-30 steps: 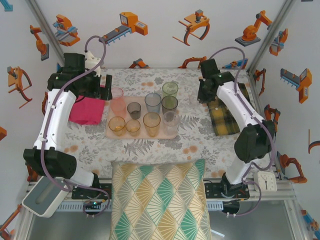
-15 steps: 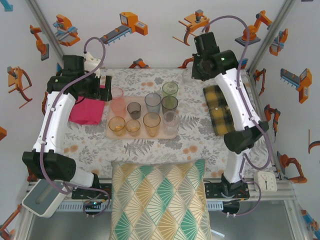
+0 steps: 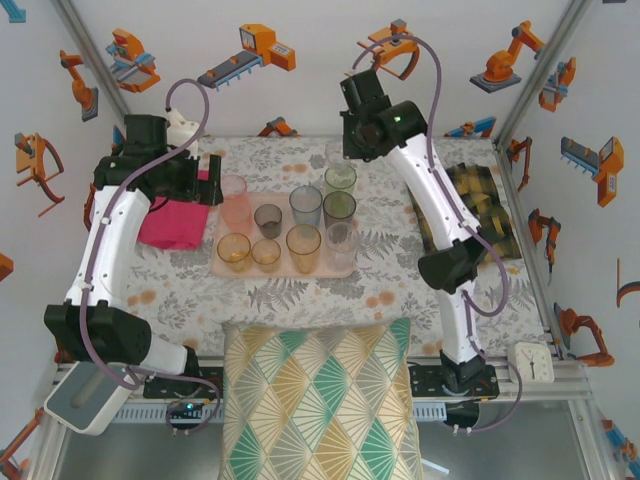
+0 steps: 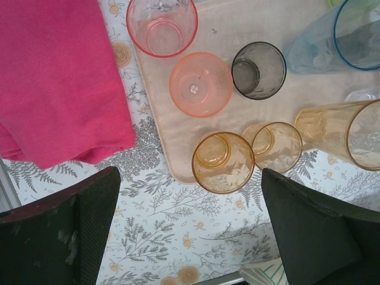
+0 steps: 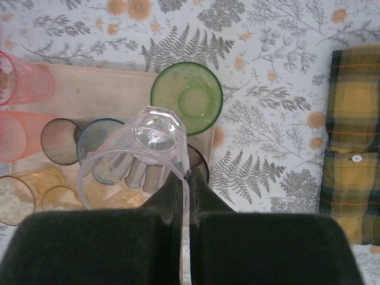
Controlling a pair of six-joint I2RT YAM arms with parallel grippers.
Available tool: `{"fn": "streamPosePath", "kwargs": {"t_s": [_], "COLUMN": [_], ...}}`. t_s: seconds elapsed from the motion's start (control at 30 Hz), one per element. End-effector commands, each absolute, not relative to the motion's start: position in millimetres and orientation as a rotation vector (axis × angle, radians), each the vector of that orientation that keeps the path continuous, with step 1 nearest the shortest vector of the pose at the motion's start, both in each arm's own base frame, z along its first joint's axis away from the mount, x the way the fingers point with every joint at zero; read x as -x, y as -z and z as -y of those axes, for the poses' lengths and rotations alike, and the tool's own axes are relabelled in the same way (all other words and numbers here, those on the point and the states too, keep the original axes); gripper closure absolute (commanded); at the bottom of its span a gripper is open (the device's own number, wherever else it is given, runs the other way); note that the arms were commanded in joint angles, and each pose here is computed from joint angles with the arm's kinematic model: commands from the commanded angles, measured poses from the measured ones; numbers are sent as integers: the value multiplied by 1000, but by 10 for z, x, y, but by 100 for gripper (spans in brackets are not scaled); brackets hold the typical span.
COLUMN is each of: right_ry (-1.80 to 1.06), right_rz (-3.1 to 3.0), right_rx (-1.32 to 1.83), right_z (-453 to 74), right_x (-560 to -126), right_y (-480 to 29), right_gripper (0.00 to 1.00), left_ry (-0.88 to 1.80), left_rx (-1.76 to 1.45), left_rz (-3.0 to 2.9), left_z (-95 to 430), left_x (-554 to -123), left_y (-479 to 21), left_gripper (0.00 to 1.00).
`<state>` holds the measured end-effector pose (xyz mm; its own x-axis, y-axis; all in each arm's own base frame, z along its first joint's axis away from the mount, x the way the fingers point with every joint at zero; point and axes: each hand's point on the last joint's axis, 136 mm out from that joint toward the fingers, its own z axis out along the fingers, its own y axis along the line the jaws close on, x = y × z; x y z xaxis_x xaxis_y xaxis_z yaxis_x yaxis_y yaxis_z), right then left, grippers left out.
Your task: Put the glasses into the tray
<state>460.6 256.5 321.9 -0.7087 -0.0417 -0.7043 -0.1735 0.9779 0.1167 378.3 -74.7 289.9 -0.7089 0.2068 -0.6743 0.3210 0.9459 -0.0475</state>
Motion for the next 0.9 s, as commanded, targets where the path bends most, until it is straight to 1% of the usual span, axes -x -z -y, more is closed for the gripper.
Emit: {"fn": "streamPosePath", "kwargs": {"t_s": [0.0,0.23,0.43,0.7,0.87], "right_ry": [-304,-361,-398,-400,-399], "right_rz": [-2242,-2204,-2165,-2143,-2145], "right_rx": [149,189,227,264,266], "right_z": [-2767,-3159,-3449,-3667,-3778], "right_x": [-4683,-4718,-4700,-4658,-4706], "right_y": [-3484,-3400,-3385,-3309,-3168], "right_gripper": [100,100,100,100,100], "left_ry": [238,248,304,424,409], "left_rx": [-367,-360,-337,-302,-272], "left_rz": [-2354,-2359,-2323,-2237,-2259], "left_z": [767,762,821,974,950], "left_x": [-3739,-3720,-3748,-3871,-4005], "left_y": [-2958,-2926,-3086,-3405,-3334], "left_gripper": [6,5,6,6,6]}}
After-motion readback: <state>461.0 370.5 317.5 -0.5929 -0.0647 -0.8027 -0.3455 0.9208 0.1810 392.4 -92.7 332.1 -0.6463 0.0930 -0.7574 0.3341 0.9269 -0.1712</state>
